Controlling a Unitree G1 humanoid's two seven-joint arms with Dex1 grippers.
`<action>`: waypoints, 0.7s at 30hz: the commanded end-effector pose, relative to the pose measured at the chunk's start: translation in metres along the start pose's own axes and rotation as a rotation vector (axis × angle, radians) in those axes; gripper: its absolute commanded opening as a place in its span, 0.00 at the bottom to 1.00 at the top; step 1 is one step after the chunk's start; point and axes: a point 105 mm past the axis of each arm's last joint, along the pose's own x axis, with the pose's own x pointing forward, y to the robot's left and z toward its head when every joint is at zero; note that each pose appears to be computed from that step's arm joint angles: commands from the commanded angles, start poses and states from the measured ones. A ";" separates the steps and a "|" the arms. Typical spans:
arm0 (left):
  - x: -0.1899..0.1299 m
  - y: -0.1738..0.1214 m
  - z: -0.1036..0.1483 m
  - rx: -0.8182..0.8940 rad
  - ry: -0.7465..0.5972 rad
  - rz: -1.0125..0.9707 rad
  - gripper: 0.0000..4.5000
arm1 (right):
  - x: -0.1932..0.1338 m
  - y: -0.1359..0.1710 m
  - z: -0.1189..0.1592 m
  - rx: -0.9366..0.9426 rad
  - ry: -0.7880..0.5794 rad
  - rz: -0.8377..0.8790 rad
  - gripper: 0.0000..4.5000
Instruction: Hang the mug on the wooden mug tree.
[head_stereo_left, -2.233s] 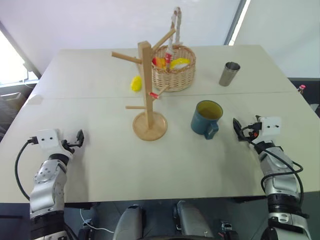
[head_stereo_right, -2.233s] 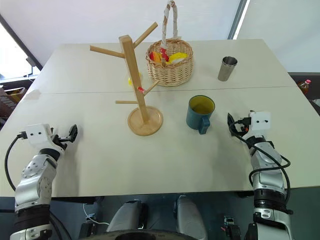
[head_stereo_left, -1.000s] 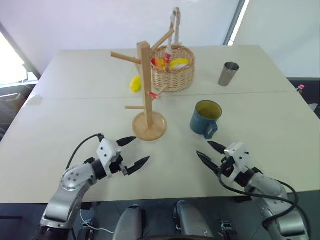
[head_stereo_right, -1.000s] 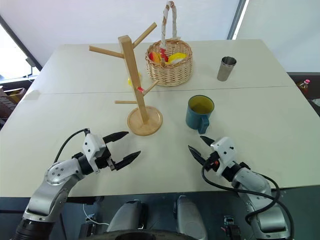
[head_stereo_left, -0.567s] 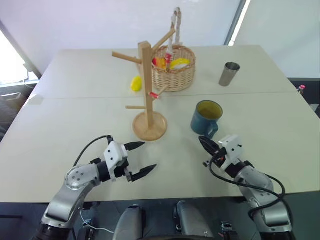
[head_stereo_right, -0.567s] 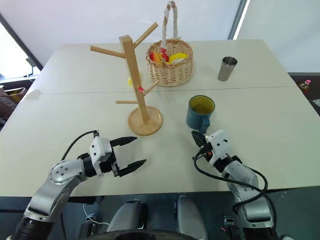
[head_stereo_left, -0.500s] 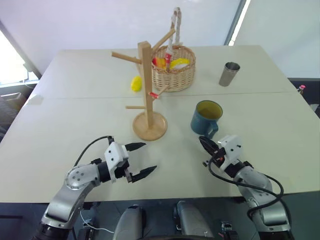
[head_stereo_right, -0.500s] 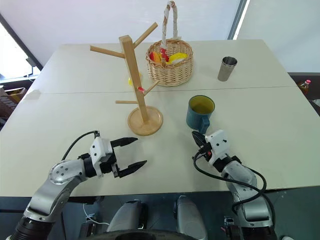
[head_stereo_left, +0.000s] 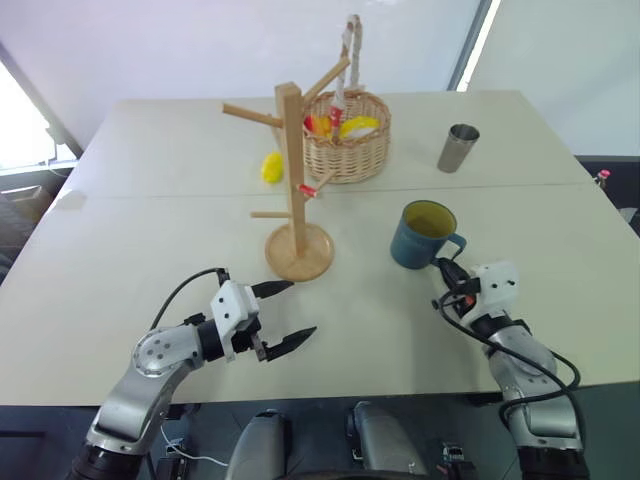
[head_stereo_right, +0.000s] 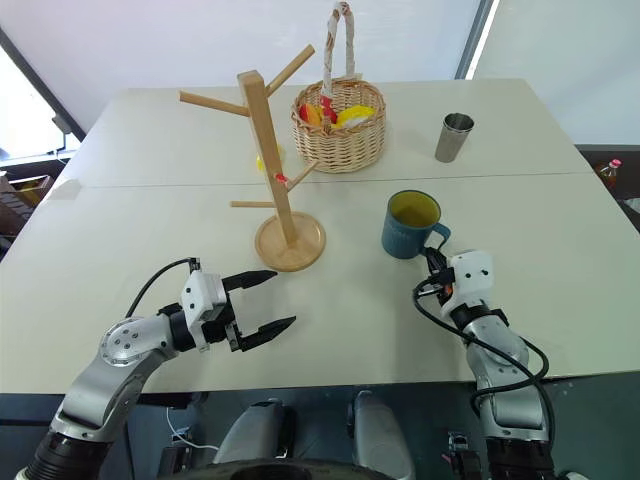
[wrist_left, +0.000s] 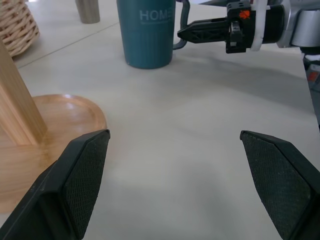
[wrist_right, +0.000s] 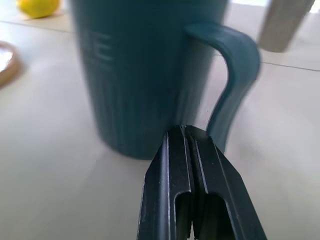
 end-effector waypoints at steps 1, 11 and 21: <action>0.004 -0.003 0.007 0.026 -0.025 -0.018 1.00 | -0.002 -0.007 0.009 -0.005 -0.049 -0.024 0.01; 0.003 -0.002 0.007 0.025 -0.021 -0.007 1.00 | -0.014 0.000 0.001 -0.040 -0.016 0.035 0.64; 0.004 -0.001 0.008 0.030 -0.023 -0.007 1.00 | 0.000 -0.016 0.006 -0.031 -0.044 -0.092 0.64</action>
